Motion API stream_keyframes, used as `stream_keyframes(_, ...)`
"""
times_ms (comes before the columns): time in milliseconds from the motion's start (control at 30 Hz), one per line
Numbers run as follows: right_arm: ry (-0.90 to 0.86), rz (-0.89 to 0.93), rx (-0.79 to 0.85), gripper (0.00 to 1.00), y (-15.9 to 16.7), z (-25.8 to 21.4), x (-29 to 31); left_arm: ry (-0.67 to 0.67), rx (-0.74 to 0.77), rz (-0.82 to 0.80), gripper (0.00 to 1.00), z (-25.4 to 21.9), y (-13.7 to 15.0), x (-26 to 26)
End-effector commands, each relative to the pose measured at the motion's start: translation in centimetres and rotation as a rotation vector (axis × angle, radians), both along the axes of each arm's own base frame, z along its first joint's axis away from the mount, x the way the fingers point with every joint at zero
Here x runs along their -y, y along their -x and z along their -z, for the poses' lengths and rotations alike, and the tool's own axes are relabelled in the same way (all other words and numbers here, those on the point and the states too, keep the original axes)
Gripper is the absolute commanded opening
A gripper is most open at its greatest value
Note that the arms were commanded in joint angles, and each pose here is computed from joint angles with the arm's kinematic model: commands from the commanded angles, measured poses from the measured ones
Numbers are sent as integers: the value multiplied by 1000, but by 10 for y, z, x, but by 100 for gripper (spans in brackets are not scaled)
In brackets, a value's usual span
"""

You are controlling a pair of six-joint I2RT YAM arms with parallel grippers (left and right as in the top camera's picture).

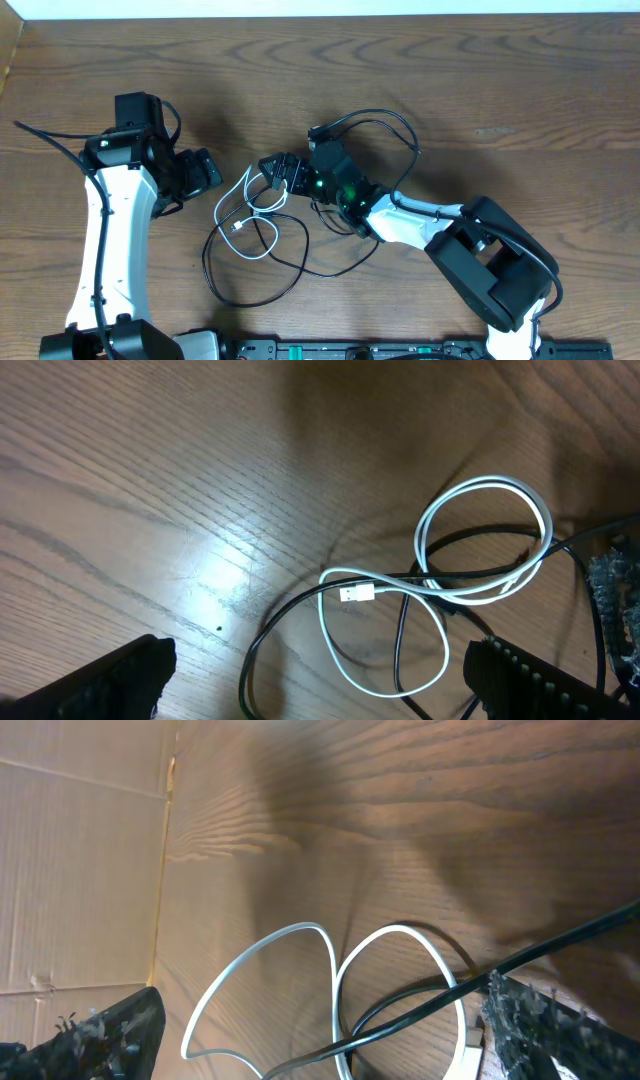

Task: Untangle cables

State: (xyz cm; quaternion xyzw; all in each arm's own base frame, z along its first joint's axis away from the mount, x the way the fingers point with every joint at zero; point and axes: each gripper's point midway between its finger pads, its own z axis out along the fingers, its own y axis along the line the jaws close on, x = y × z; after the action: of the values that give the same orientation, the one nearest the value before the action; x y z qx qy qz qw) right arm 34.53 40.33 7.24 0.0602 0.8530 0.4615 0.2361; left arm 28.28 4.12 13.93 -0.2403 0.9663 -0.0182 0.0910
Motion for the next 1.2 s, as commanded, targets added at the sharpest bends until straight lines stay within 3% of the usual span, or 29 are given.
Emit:
stream_keyframes(0, 24, 4, 16, 99, 0, 5, 0, -11, 19, -11, 98, -7, -1, -3)
stream_keyframes(800, 136, 91, -23, 96, -5, 28, 21, -11, 19, -12, 98, -7, -1, -3)
stream_keyframes(1167, -132, -131, -53, 91, 11, -11, -14, -11, 19, -12, 98, -7, -1, -3)
